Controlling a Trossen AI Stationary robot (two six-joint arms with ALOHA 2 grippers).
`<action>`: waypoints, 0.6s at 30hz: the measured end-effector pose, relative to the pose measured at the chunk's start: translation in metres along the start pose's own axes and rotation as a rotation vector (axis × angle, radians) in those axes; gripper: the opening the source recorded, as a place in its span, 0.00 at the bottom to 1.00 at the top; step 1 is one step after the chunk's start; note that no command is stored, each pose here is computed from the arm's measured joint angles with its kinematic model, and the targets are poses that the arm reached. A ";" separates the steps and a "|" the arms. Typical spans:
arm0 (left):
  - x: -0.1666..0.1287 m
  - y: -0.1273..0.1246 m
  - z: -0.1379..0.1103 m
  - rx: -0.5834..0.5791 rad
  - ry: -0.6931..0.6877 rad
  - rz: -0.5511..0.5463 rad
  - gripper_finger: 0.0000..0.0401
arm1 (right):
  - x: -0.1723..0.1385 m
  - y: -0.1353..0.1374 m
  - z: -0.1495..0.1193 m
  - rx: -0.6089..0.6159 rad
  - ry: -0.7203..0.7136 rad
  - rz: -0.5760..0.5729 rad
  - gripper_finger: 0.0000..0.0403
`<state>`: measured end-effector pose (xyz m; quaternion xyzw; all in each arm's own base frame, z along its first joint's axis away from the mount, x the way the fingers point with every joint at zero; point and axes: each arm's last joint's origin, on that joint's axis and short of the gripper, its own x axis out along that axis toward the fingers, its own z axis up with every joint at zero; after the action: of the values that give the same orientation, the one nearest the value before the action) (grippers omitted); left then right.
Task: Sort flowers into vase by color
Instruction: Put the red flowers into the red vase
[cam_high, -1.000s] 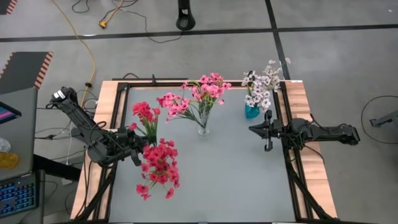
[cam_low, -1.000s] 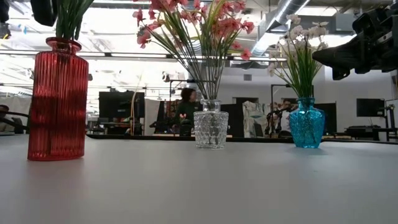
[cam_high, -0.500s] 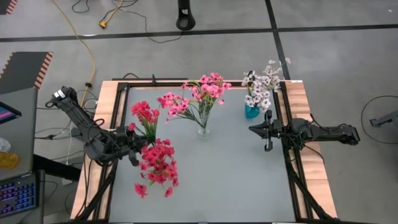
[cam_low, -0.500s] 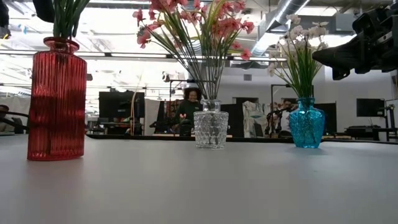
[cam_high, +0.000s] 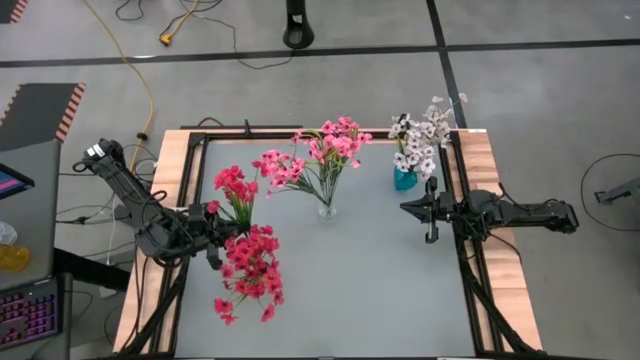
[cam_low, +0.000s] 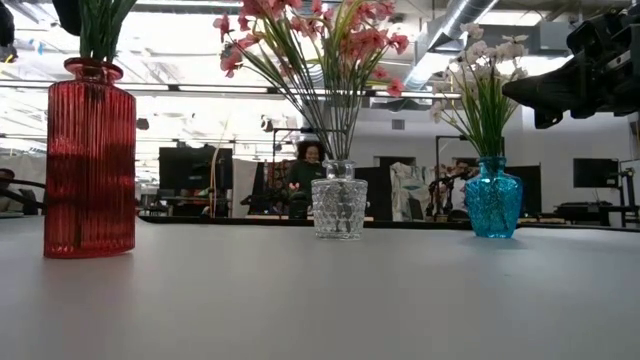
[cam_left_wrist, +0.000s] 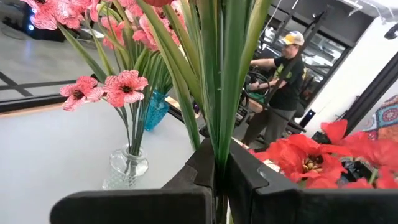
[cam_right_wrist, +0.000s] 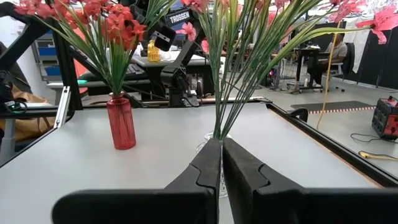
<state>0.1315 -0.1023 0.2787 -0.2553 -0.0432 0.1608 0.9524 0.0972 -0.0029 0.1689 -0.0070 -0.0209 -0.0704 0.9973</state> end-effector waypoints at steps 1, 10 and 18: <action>0.000 0.000 0.000 0.006 0.003 0.000 0.00 | 0.000 0.000 0.000 0.000 0.000 0.000 0.12; 0.000 0.001 -0.002 0.020 0.022 -0.013 0.00 | 0.000 0.000 0.000 0.000 0.000 0.000 0.12; 0.002 0.004 -0.006 0.051 0.050 -0.011 0.00 | 0.000 0.000 0.000 0.000 0.000 0.000 0.12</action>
<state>0.1335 -0.1014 0.2719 -0.2347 -0.0168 0.1500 0.9603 0.0972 -0.0029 0.1688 -0.0070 -0.0209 -0.0703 0.9973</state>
